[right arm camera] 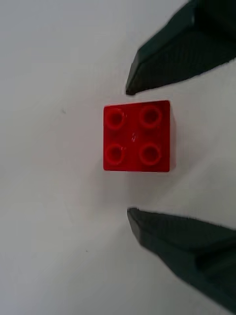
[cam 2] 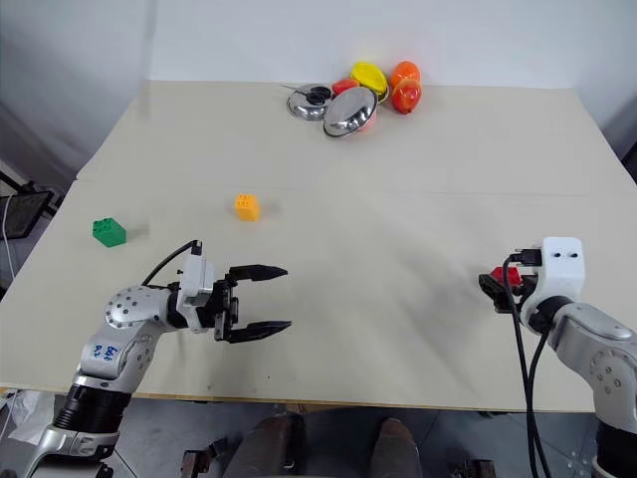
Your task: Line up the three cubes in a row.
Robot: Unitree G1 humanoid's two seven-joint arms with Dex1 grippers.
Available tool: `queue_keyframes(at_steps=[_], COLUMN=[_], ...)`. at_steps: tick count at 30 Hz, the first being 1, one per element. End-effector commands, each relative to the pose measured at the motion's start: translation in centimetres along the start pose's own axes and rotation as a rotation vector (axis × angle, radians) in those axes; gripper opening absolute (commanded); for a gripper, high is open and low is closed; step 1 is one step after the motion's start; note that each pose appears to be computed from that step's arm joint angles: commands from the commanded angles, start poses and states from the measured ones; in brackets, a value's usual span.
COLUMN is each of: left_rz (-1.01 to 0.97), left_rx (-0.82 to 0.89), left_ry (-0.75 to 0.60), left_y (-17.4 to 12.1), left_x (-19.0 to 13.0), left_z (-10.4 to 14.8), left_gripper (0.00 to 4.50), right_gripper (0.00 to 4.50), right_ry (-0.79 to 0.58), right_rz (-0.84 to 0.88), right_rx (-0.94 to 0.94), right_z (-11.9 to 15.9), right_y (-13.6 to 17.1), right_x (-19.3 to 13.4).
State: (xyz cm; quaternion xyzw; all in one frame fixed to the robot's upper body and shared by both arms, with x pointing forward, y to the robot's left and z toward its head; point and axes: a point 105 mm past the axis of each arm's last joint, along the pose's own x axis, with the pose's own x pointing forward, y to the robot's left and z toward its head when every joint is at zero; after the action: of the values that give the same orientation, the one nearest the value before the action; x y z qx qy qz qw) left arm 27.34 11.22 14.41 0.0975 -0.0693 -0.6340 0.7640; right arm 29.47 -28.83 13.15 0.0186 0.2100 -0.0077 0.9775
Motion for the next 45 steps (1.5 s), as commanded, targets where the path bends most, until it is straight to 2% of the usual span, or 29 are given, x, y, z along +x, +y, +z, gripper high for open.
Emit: queue_keyframes(at_steps=[1, 4, 7, 8, 11, 15, 18, 21, 26, 35, 39, 42, 43, 45], left_rz=[0.003, 0.01, 0.025, 0.037, 0.076, 0.137, 0.189, 0.204, 0.232, 0.271, 0.281, 0.293, 0.309, 0.34], left_rx=[0.052, 0.056, 0.056, 0.054, 0.039, 0.012, -0.009, -0.011, -0.006, 0.001, 0.004, 0.006, 0.008, 0.009], left_ry=[-0.016, -0.016, -0.014, -0.011, 0.0, 0.034, 0.063, 0.074, 0.08, 0.096, 0.097, 0.097, 0.096, 0.093], left_y=[0.1, 0.1, 0.3, 0.4, 0.8, 1.3, 1.4, 1.2, 0.6, 0.2, 0.3, 0.5, 0.6, 0.7], left_x=[0.0, -0.1, -0.2, -0.4, -1.3, -3.0, -4.5, -5.0, -5.5, -6.2, -6.3, -6.4, -6.6, -7.0], left_z=[1.0, 1.1, 1.0, 0.9, 0.4, -0.6, -1.5, -1.6, -1.3, -0.9, -0.8, -0.9, -0.8, -0.8], left_gripper=[4.5, 4.5, 4.5, 4.5, 4.5, 4.5, 4.5, 4.5, 4.5, 4.5, 4.5, 4.5, 4.5, 4.5], right_gripper=[2.53, 1.54, 1.49, 1.49, 1.49, 1.49, 1.49, 1.49, 1.49, 1.49, 2.83, 3.84, 4.32, 4.46], right_ry=[-0.031, -0.031, -0.073, -0.089, -0.117, -0.134, -0.014, -0.019, 0.013, 0.045, -0.014, -0.112, -0.169, -0.252], right_rz=[-0.005, 0.016, 0.096, 0.169, 0.505, 0.959, 1.13, 1.215, 1.279, 1.302, 1.3, 1.284, 1.274, 1.259], right_rx=[-0.006, -0.019, -0.068, -0.13, -0.387, -0.813, -1.019, -1.031, -1.05, -1.032, -1.026, -1.045, -1.045, -1.036], right_z=[0.6, 0.6, 1.9, 2.7, 4.0, 3.5, 2.8, 4.0, 3.6, 2.7, 3.8, 5.5, 6.4, 7.9], right_y=[-0.2, -0.1, 0.4, 1.0, 3.9, 6.8, 7.1, 8.7, 10.8, 11.4, 12.0, 12.1, 12.0, 11.7], right_x=[0.1, 0.2, 0.1, 0.0, -0.8, -1.9, 0.4, 2.5, 4.8, 5.9, 5.8, 5.4, 5.0, 4.2])
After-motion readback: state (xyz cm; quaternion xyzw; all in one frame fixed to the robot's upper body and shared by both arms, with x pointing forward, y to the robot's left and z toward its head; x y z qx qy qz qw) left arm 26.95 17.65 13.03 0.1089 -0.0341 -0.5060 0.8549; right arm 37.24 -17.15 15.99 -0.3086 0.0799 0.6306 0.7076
